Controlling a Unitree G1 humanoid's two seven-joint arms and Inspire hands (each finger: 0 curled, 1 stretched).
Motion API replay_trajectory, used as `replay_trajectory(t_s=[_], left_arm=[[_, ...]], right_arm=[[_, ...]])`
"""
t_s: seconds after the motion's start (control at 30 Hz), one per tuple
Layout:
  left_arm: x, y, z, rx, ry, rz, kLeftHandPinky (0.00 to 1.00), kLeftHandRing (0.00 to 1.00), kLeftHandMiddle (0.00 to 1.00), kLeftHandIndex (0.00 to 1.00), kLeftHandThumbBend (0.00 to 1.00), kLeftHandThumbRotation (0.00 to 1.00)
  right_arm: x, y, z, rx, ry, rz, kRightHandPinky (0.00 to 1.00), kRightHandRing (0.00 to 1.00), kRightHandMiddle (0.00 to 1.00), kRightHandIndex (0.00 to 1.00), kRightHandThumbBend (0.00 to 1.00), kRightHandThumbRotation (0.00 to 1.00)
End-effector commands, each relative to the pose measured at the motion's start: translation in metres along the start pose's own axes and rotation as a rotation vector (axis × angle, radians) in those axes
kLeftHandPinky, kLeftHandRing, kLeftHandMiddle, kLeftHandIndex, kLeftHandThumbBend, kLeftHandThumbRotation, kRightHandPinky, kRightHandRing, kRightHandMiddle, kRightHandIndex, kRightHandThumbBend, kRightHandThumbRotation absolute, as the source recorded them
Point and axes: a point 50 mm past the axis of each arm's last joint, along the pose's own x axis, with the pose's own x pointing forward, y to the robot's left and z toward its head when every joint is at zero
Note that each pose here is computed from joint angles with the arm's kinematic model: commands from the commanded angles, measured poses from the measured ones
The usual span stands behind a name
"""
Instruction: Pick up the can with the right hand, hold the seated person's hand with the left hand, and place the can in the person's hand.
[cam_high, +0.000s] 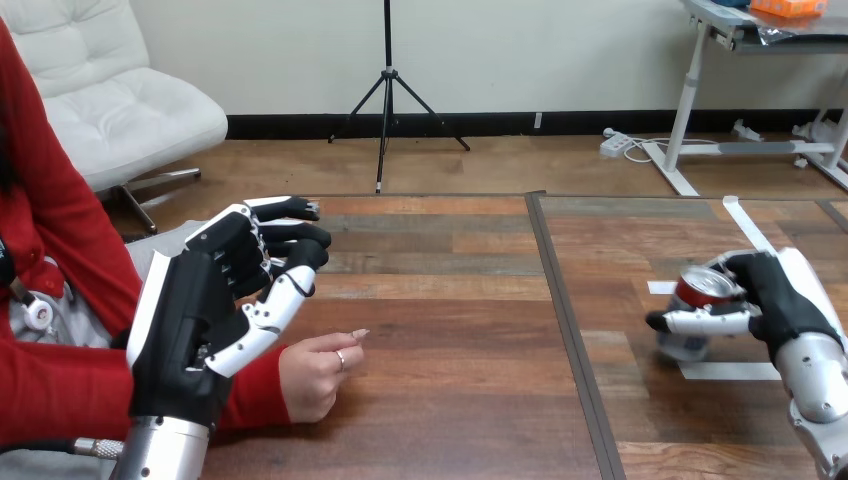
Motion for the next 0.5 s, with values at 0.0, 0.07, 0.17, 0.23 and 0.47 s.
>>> replay_trajectory(t_s=[0.0,0.07,0.17,0.23,0.47], left_arm=[[0.015,0.005,0.015,0.107,-0.116,-0.013,0.45,0.57,0.60,0.61,0.42,0.23],[0.015,0.006,0.015,0.153,-0.111,-0.019,0.46,0.58,0.60,0.61,0.45,0.23],[0.015,0.008,0.016,0.243,-0.122,-0.036,0.49,0.59,0.62,0.62,0.52,0.25],[0.016,0.009,0.016,0.307,-0.129,-0.050,0.49,0.59,0.63,0.62,0.55,0.27],[0.016,0.012,0.017,0.468,-0.117,-0.097,0.53,0.64,0.68,0.67,0.72,0.35]], right_arm=[[0.012,-0.018,0.040,-0.004,-0.179,-0.056,0.37,0.40,0.44,0.45,0.86,0.00],[0.012,-0.019,0.043,-0.002,-0.207,-0.061,0.36,0.39,0.44,0.45,0.86,0.00],[0.012,-0.020,0.047,0.005,-0.230,-0.062,0.35,0.39,0.44,0.45,0.86,0.00],[0.012,-0.021,0.049,0.009,-0.245,-0.062,0.35,0.39,0.44,0.45,0.86,0.00],[0.012,-0.022,0.057,0.003,-0.286,-0.066,0.34,0.38,0.43,0.45,0.85,0.00]])
